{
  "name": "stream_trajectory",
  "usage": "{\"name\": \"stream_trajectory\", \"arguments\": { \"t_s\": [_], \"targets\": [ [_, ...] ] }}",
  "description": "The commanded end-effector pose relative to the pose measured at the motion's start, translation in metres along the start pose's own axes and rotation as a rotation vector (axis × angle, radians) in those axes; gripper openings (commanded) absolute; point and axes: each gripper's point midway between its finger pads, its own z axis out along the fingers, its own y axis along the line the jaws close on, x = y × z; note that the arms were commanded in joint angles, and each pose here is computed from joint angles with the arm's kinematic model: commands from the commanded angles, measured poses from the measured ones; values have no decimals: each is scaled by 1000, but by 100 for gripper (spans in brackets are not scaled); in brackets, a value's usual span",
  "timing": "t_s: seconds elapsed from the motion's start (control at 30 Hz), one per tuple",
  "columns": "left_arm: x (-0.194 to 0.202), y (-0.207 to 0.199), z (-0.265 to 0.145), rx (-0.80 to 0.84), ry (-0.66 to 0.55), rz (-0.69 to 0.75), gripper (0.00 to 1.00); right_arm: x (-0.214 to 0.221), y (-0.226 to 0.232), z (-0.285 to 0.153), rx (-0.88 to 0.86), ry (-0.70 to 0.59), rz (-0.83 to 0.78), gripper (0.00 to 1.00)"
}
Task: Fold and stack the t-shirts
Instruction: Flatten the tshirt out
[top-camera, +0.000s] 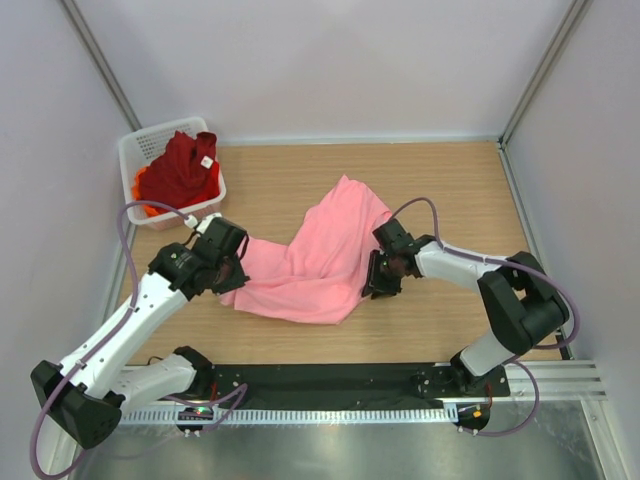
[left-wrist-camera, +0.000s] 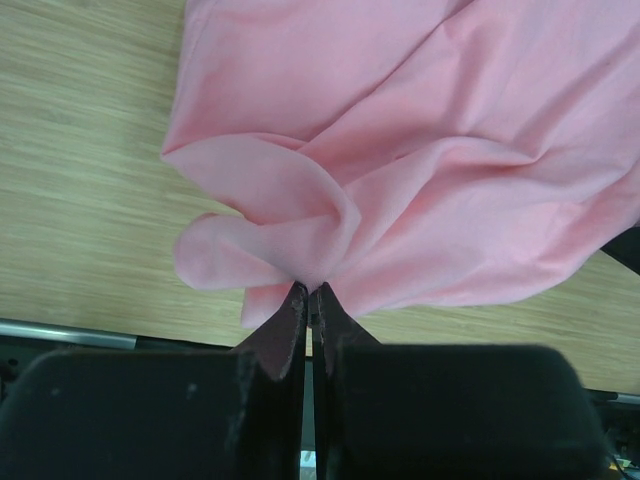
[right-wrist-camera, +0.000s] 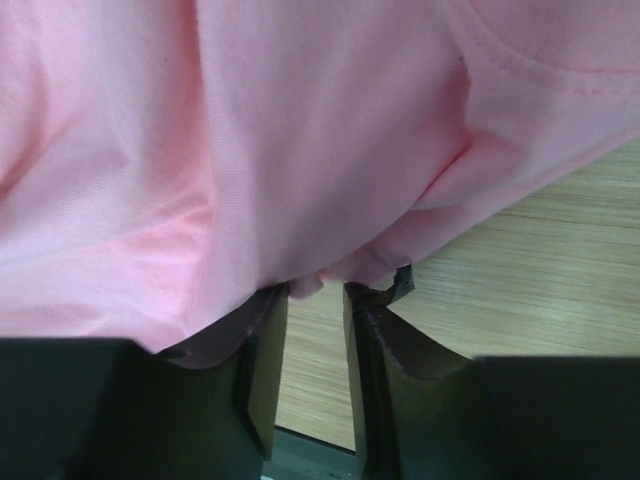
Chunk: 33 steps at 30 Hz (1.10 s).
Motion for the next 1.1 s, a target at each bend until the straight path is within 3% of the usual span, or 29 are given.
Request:
{"name": "stream_trajectory", "arguments": {
  "t_s": [0.0,0.17,0.37,0.47,0.73,0.83,0.97,1.07],
  "targets": [
    [-6,-3,-3,21,-28,-14,0,-19,13,-1,-23,-51,1,34],
    [-13,1,-9,1,-53,-4,0,-30,10,-17,23,-93,-32,1],
    [-43,14,-40,-33,-184,6,0,-27,-10,-92,156,-136,-126,1],
    [-63,16,-59,-33,-268,12,0,-46,-6,-140,173,-261,-164,1],
    [-149,-25,-104,5,-507,66,0,-144,53,-236,117,-521,-211,1],
    [-183,-46,-126,11,-572,95,0,-162,72,-276,93,-593,-243,1],
    [-195,-55,-144,45,-594,114,0,-147,67,-293,108,-549,-252,1],
    [-168,-43,-130,38,-505,119,0,-115,53,-280,91,-462,-218,1]
  ]
}}
